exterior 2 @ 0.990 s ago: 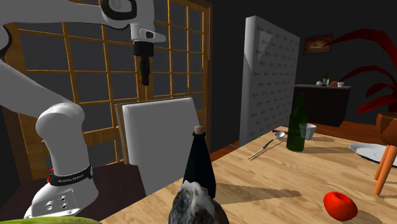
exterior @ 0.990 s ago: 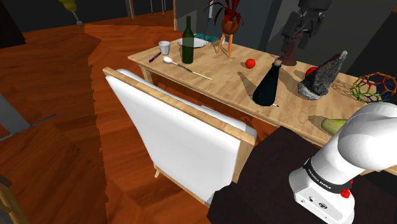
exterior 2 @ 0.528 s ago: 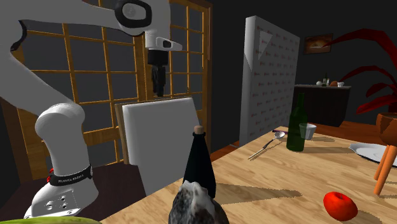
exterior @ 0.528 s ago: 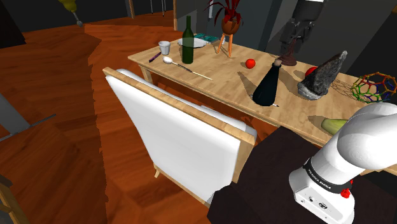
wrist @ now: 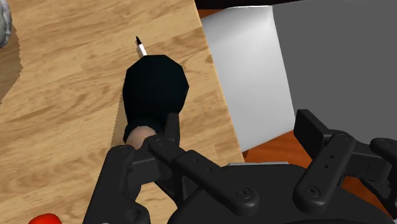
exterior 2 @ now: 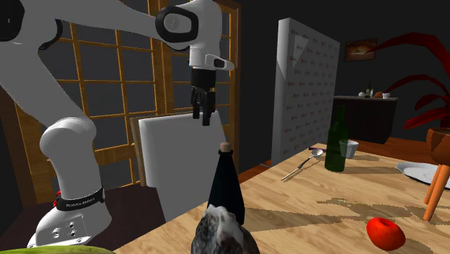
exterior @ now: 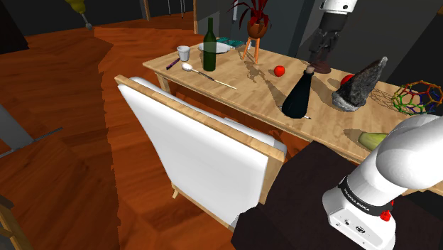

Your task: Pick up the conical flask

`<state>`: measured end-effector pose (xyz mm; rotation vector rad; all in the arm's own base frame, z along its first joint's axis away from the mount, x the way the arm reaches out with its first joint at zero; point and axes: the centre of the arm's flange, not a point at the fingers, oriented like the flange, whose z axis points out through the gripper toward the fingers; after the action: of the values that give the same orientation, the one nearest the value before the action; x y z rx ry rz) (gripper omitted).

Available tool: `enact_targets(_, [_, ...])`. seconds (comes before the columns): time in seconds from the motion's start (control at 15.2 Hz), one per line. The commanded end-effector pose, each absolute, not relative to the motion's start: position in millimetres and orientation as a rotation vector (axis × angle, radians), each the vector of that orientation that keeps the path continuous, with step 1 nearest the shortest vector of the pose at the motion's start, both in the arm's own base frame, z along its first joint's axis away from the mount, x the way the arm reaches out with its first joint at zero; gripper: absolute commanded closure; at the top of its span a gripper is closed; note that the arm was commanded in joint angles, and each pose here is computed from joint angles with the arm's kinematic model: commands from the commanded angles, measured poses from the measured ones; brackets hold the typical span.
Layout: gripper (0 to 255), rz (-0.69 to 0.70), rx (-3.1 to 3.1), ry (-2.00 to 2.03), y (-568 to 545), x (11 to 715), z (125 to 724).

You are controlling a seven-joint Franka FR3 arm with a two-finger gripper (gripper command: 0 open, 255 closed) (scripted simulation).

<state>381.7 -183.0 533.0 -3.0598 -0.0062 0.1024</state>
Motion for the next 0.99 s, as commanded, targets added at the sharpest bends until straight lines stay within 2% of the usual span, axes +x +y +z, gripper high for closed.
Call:
enact_targets(0.0, [0, 0.112, -3.055, -0.033, -207, 395, 520])
enact_targets(0.4, [0, 0.142, -3.035, -0.105, -269, 436, 484])
enact_targets(0.92, [0, 0.144, -3.033, -0.11, -272, 438, 442])
